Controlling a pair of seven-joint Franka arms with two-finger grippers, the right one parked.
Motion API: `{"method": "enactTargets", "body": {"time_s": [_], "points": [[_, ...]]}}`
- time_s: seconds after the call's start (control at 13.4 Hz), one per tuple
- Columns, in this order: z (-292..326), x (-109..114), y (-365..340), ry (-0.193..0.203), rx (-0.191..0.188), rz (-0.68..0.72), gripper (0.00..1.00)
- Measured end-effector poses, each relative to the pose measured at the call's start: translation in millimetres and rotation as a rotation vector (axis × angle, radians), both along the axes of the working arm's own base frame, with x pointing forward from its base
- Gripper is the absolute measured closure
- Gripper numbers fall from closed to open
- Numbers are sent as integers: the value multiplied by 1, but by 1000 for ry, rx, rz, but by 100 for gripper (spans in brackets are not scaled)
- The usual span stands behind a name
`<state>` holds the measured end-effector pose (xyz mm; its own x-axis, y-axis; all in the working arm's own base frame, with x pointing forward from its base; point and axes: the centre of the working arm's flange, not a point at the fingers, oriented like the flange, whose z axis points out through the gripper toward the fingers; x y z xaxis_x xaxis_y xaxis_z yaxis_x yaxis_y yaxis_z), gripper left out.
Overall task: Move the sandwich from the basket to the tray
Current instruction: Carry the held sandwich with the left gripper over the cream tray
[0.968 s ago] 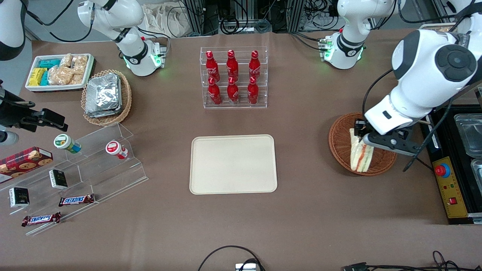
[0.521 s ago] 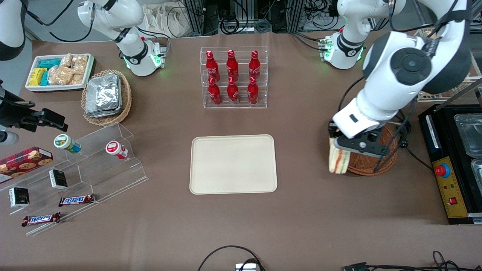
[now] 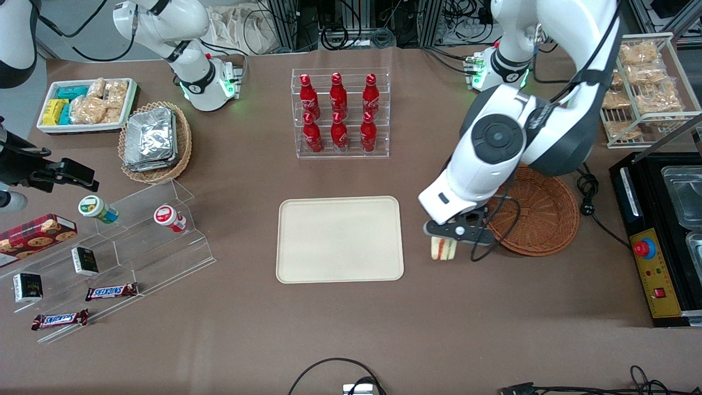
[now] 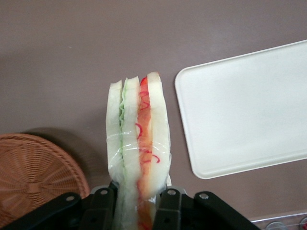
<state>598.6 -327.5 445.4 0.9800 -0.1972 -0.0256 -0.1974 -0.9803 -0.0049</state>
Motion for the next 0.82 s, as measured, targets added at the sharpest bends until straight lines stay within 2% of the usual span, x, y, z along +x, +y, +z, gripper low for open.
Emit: {"method": "enactTargets", "body": {"time_s": [0.22, 0.37, 0.6, 0.82], "points": [[-29, 3, -24, 35, -6, 8, 71], [-50, -3, -45, 55, -6, 7, 71], [-77, -11, -71, 62, -17, 7, 70], [-100, -24, -94, 75, 0, -9, 69]]}}
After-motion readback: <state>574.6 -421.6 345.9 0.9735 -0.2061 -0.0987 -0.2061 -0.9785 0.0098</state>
